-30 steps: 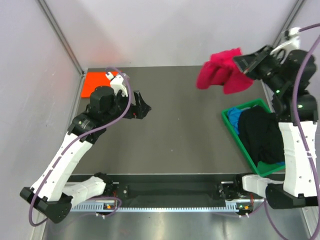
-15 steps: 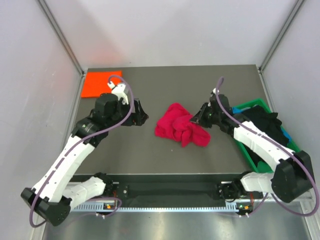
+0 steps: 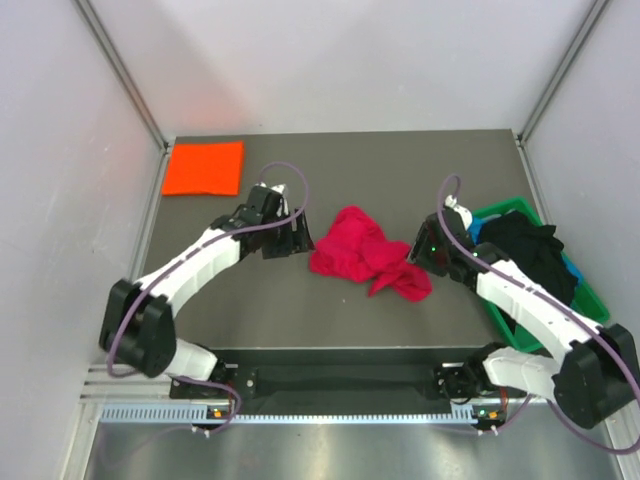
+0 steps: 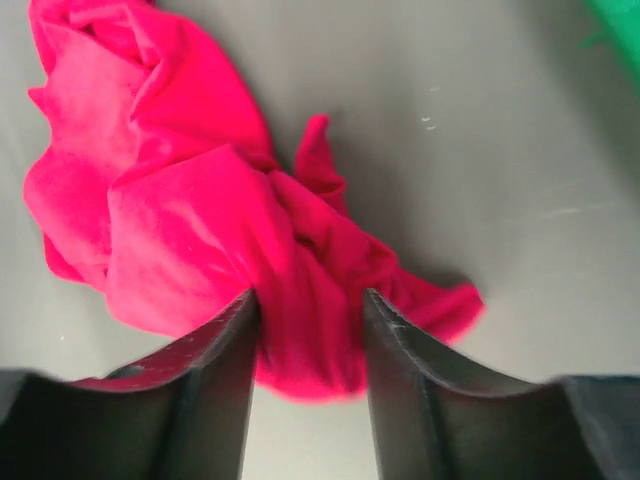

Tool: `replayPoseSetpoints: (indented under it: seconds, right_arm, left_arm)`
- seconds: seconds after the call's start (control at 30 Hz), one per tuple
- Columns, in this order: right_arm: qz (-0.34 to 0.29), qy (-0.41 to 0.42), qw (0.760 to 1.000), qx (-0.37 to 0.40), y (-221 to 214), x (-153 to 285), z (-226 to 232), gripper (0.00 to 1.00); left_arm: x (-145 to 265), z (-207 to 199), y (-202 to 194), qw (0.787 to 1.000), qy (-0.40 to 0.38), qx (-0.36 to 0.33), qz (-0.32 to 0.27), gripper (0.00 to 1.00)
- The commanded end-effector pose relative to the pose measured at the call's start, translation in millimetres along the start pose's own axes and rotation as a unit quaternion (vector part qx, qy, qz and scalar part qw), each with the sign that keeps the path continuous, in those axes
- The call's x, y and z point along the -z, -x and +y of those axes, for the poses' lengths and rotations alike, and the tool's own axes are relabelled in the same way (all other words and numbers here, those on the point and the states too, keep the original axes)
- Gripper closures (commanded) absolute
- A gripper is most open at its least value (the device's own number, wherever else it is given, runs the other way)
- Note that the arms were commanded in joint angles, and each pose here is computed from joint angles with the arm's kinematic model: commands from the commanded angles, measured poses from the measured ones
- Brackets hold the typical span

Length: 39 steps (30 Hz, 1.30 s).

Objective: Fold and stack the t-shirts
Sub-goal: Move the tshirt to the center of the board, then flatten the tshirt out

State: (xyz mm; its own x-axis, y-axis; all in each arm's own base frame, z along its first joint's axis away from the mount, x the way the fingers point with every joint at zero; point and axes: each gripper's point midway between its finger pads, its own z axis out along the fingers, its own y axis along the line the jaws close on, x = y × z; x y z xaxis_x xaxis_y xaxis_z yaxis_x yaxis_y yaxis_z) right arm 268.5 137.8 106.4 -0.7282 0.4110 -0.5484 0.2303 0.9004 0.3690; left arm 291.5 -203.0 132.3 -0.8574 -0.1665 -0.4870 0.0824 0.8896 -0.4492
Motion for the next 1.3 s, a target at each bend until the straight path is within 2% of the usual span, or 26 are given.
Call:
replayPoseSetpoints:
  seconds: [0.0,0.07,0.2,0.27,0.3,0.37,0.4,0.43,0.5,0.53,0.63,0.7,0.8,0.87,1.0,1.27]
  right_arm:
    - [-0.069,0.011,0.997,0.012,36.1,34.3,7.3,0.52]
    - [-0.108,0.047,0.993,0.009,57.5,52.0,23.8,0.42]
    - [-0.135,0.134,0.98,0.052,77.8,51.6,67.3,0.39]
    - [-0.12,0.145,0.979,0.084,79.6,31.4,83.8,0.4]
    - [-0.124,0.177,0.97,0.114,91.1,34.7,106.4,0.41]
    - [-0.081,0.175,0.968,0.158,85.4,3.6,119.7,0.43]
    - [-0.083,0.203,0.956,0.196,98.3,8.1,142.0,0.43]
    - [-0.042,0.192,0.956,0.218,85.6,-18.8,141.5,0.44]
    - [-0.029,0.23,0.937,0.262,89.5,-26.1,165.6,0.46]
    - [0.0,0.223,0.936,0.272,79.1,-49.3,163.3,0.49]
    - [0.016,0.225,0.929,0.294,78.8,-79.3,171.8,0.53]
    - [0.019,0.243,0.917,0.315,79.8,-87.7,181.8,0.64]
    - [0.043,0.249,0.906,0.34,70.5,-107.1,182.7,0.59]
    - [0.052,0.233,0.907,0.347,66.8,-120.6,176.0,0.57]
    - [0.066,0.224,0.902,0.362,61.0,-139.5,169.9,0.59]
    - [0.084,0.216,0.901,0.367,51.4,-158.6,162.9,0.6]
  left_arm:
    - [-21.4,-18.7,24.9,0.999,-0.037,0.009,-0.009,0.21]
    - [-41.2,-12.0,21.8,0.999,-0.027,0.01,0.014,0.21]
    - [-63.4,-19.1,19.1,0.997,-0.057,0.009,0.045,0.24]
    - [-71.4,-20.0,16.6,0.996,-0.068,0.01,0.052,0.26]
    - [-73.1,-19.2,13.6,0.996,-0.072,0.013,0.056,0.27]
    - [-76.7,-20.3,10.9,0.995,-0.082,0.016,0.062,0.29]
    - [-77.3,-20.2,10.5,0.994,-0.084,0.015,0.064,0.31]
    - [-78.9,-20.5,7.3,0.993,-0.088,0.013,0.071,0.35]
    - [-79.1,-20.2,5.0,0.993,-0.089,0.014,0.075,0.38]
    - [-78.6,-20.4,4.1,0.993,-0.09,0.019,0.076,0.4]
    - [-76.2,-18.9,-0.3,0.993,-0.087,0.039,0.076,0.42]
    - [-73.8,-14.4,-3.5,0.992,-0.081,0.054,0.076,0.43]
    - [-65.6,-11.6,-6.2,0.992,-0.08,0.072,0.072,0.41]
    - [-58.0,-8.6,-4.3,0.991,-0.081,0.082,0.063,0.41]
    - [-50.7,-2.6,-0.7,0.991,-0.08,0.09,0.05,0.41]
    - [-52.3,3.4,-6.6,0.99,-0.081,0.093,0.062,0.41]
